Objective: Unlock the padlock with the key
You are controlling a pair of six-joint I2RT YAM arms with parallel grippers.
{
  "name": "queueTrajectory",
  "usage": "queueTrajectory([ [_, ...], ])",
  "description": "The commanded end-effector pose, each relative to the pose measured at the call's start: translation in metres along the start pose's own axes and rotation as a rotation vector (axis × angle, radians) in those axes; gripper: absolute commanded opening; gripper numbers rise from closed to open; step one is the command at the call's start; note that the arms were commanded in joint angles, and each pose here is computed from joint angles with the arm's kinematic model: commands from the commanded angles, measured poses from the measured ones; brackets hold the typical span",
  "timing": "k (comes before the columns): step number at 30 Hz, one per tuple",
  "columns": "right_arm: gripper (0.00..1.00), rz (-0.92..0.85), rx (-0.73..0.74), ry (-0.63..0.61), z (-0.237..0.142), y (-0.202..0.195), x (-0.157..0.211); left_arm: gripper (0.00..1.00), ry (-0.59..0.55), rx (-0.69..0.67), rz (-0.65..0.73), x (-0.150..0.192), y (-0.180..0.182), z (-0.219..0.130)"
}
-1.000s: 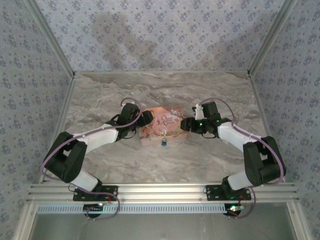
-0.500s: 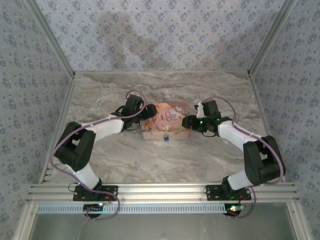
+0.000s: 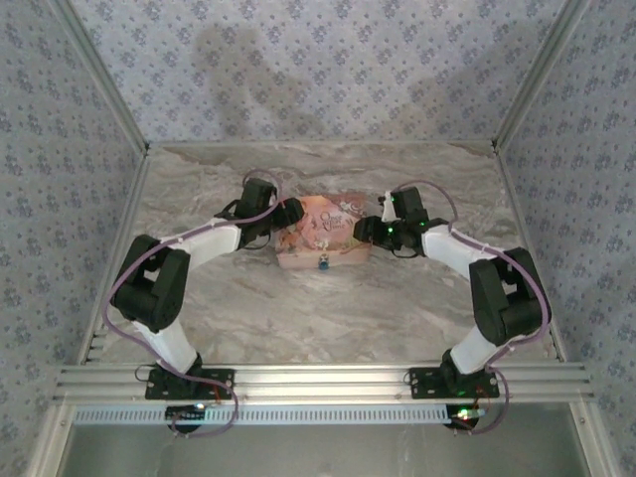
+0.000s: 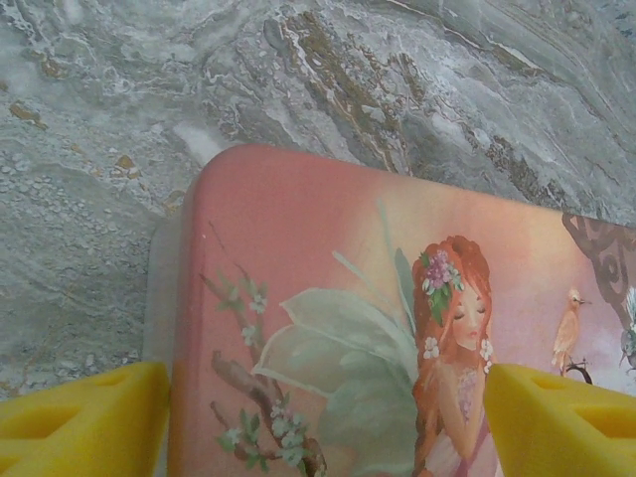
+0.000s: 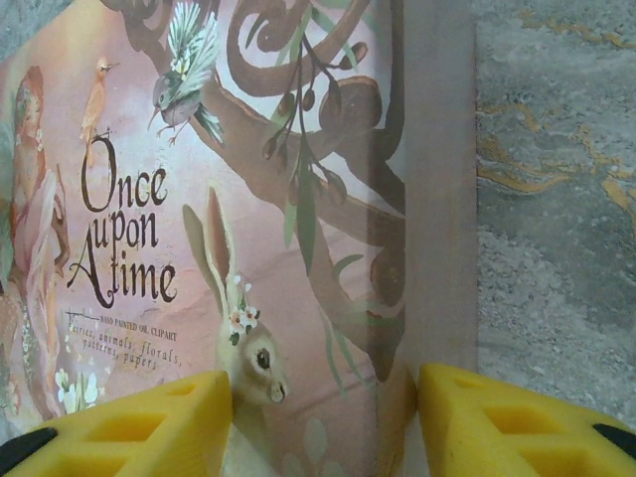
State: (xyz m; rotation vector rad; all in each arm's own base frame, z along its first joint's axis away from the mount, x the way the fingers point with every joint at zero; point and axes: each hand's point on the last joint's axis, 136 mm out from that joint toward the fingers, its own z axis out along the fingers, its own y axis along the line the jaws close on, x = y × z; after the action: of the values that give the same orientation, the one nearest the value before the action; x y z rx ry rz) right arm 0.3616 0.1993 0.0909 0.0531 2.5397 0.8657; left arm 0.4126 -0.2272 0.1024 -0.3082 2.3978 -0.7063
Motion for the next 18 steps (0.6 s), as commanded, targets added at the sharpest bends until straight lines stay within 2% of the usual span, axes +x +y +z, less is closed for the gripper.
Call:
queueTrajectory([
  [1, 0.54, 0.006, -0.024, 0.036, 0.011, 0.012, 0.008, 0.82, 0.032, 0.098, 0.028, -0.001, -0.026, -0.007],
  [11, 0.56, 0.007, -0.009, 0.049, 0.007, 0.012, 0.017, 0.85, 0.026, 0.082, 0.037, -0.007, -0.019, -0.015],
  [18, 0.62, 0.001, 0.019, 0.035, -0.004, 0.008, 0.016, 0.89, 0.013, 0.068, 0.038, -0.01, -0.011, -0.026],
])
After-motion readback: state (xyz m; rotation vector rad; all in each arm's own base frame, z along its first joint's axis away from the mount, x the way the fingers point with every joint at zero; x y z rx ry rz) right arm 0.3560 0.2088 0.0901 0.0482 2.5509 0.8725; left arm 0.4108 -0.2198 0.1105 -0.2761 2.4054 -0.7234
